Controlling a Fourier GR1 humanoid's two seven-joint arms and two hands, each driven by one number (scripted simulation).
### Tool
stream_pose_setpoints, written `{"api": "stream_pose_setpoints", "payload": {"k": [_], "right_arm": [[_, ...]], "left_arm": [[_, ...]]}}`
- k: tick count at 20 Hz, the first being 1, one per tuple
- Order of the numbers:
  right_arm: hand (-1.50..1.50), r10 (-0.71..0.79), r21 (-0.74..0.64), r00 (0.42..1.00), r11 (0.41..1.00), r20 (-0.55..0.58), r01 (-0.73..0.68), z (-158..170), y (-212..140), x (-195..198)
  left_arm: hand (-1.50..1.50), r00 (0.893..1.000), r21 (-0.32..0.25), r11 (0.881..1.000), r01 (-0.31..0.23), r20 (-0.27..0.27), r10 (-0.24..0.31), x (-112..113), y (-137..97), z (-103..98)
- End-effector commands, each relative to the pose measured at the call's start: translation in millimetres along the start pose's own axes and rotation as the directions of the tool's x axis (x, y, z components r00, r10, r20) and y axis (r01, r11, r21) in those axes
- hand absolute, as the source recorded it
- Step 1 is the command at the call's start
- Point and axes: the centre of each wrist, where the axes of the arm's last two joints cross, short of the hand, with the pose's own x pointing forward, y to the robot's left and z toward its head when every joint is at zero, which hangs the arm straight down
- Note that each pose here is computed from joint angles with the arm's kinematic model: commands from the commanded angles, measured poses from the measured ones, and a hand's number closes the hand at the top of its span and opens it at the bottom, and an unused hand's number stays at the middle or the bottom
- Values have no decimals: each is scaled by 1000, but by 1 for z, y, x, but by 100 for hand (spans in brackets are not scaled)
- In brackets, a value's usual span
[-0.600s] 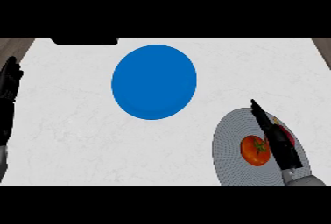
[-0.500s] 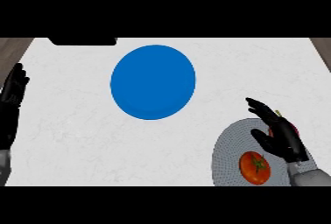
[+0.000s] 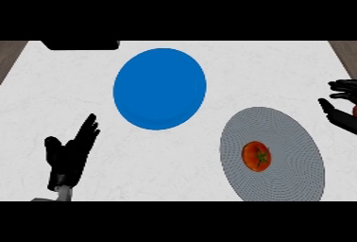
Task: Pick the tomato from the placemat and place it in the plate
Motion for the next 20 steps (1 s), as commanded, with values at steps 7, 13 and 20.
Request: {"api": "stream_pose_setpoints", "payload": {"k": [7, 13, 20], "right_arm": [[-150, -51, -3, 997, 999, 58, 51, 29, -64, 6], [-150, 240, 344, 970, 915, -46, -210, 22, -79, 42], [-150, 406, 516, 912, 794, -57, -321, 32, -46, 77]], "left_arm": [[0, 993, -55, 996, -71, -93, 66, -21, -18, -10], [0, 994, -55, 996, -73, -82, 68, -6, -15, -2], [0, 993, -80, 993, -84, -94, 76, -15, -26, 13]]}}
